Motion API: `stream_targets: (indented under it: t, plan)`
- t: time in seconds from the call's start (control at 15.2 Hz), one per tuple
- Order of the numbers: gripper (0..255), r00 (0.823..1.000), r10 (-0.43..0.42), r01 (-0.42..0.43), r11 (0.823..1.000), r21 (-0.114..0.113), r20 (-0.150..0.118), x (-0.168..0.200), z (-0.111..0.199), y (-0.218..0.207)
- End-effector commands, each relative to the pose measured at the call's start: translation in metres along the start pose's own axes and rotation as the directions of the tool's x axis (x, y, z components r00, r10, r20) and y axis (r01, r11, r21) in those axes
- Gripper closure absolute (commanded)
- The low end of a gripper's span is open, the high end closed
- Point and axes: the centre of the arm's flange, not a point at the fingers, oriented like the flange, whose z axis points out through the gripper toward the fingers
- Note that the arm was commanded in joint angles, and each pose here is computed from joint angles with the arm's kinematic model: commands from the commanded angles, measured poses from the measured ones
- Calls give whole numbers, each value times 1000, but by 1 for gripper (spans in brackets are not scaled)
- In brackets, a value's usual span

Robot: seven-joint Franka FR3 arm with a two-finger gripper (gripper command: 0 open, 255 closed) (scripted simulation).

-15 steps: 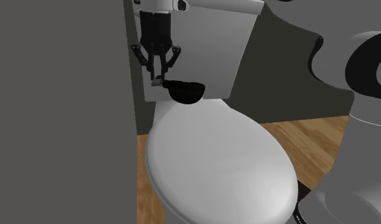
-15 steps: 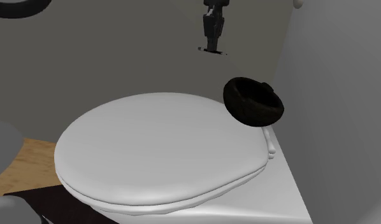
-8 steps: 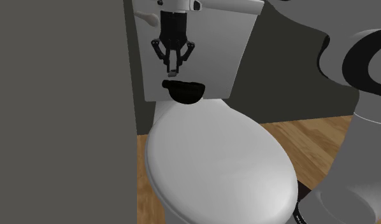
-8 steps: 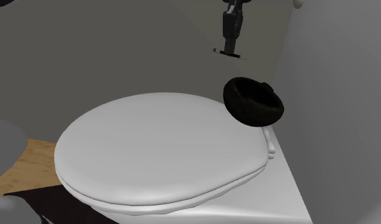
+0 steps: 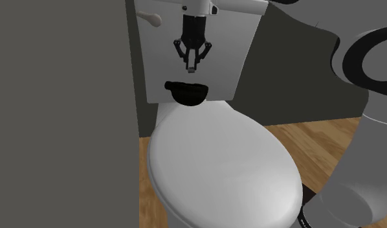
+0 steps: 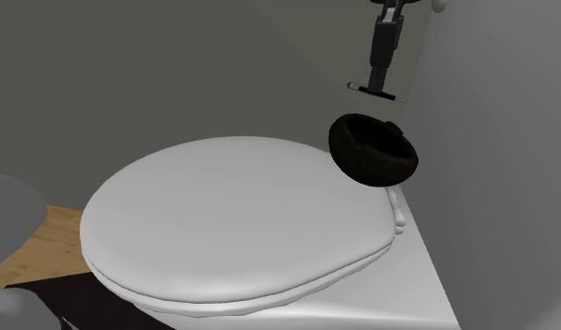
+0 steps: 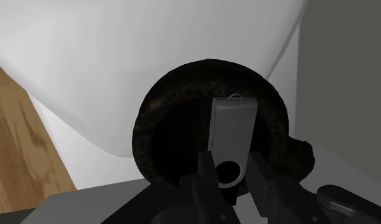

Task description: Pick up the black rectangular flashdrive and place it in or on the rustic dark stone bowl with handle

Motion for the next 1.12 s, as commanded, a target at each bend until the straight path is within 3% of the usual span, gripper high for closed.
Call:
stream_targets:
  t: [0.0, 0.66, 1.06]
  plan:
    - [255, 1000, -1, 1, 1000, 0, 0, 3, 8, 2]
    - [255, 1000, -1, 1, 1000, 0, 0, 4, 60, 0]
    - [255, 1000, -1, 1, 1000, 0, 0, 4, 62, 0]
